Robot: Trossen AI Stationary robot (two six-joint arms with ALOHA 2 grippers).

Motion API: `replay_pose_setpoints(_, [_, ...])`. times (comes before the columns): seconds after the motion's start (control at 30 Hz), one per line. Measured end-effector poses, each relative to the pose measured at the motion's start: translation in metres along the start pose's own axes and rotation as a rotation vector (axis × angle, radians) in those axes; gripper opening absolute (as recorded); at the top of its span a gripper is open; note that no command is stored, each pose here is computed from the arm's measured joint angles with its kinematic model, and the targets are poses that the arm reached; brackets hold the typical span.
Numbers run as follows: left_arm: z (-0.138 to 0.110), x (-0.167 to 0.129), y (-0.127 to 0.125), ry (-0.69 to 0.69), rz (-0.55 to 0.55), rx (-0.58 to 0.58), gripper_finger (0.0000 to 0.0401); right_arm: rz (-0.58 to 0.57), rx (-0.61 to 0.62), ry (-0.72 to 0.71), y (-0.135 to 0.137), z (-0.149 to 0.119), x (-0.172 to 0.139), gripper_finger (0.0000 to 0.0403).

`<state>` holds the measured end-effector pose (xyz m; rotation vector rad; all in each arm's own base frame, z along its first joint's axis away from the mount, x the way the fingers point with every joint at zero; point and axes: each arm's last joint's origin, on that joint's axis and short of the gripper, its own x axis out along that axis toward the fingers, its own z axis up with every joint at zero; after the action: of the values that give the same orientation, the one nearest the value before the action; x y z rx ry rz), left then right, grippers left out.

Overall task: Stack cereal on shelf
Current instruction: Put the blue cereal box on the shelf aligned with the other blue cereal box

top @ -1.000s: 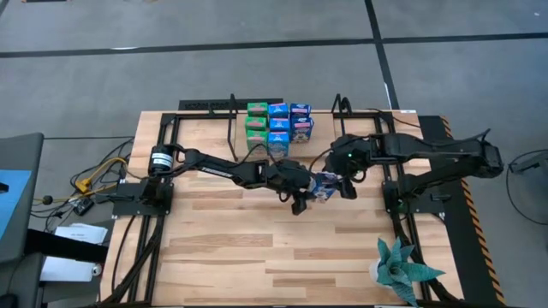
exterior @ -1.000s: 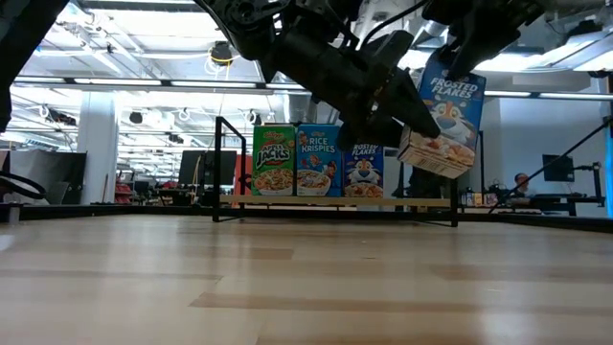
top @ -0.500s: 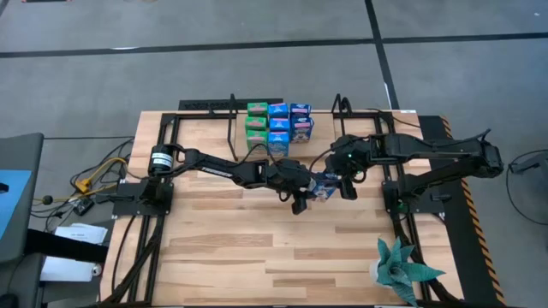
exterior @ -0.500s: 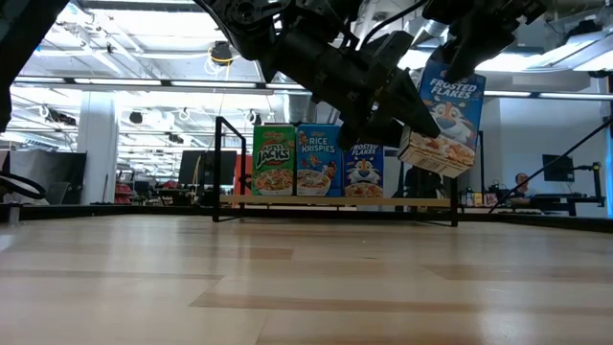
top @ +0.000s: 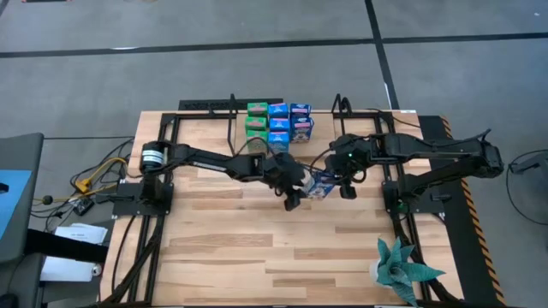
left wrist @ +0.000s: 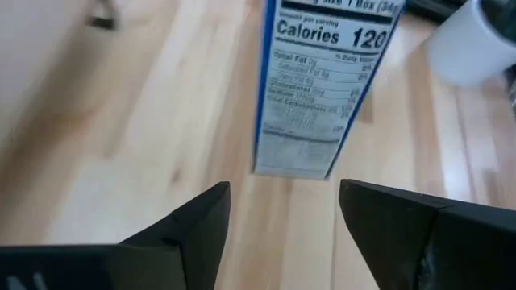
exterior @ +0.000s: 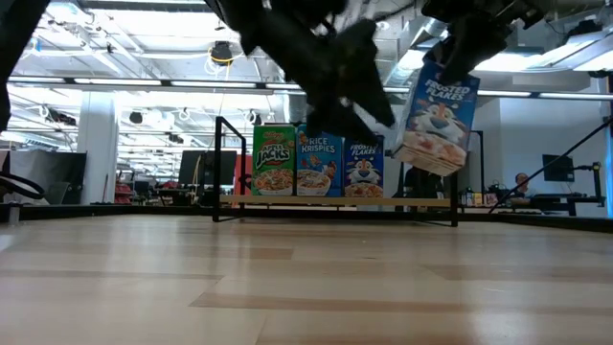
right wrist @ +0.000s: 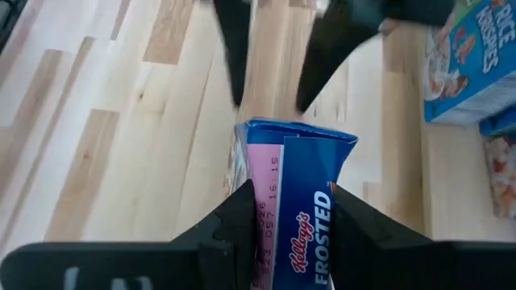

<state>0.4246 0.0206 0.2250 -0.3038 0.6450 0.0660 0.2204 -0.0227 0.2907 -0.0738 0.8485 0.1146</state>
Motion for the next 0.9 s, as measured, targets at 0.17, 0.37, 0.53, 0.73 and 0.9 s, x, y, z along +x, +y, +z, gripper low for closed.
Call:
replay_pose_setpoints(0.17, [0.005, -0.049, 0.001, 0.106, 0.137, 0.037, 0.0228, -0.068, -0.051, -0.004, -0.012, 0.0, -0.002, 0.0134])
replay_pose_setpoints(0.37, [0.019, -0.105, -0.009, 0.043, 0.211, 0.036, 0.0227, -0.157, -0.112, -0.024, -0.039, 0.022, -0.012, 0.0133])
replay_pose_setpoints(0.53, [0.028, -0.142, -0.015, -0.055, 0.294, 0.047, 0.0226, -0.174, -0.133, 0.079, -0.07, 0.038, 0.0, 0.0133])
replay_pose_setpoints(0.73, [0.029, -0.168, -0.014, -0.099, 0.412, 0.055, 0.0226, -0.193, -0.138, 0.246, -0.1, 0.044, 0.026, 0.0133])
replay_pose_setpoints(0.9, [0.027, -0.168, -0.013, -0.079, 0.462, 0.069, 0.0226, -0.209, -0.133, 0.291, -0.119, 0.045, 0.042, 0.0133])
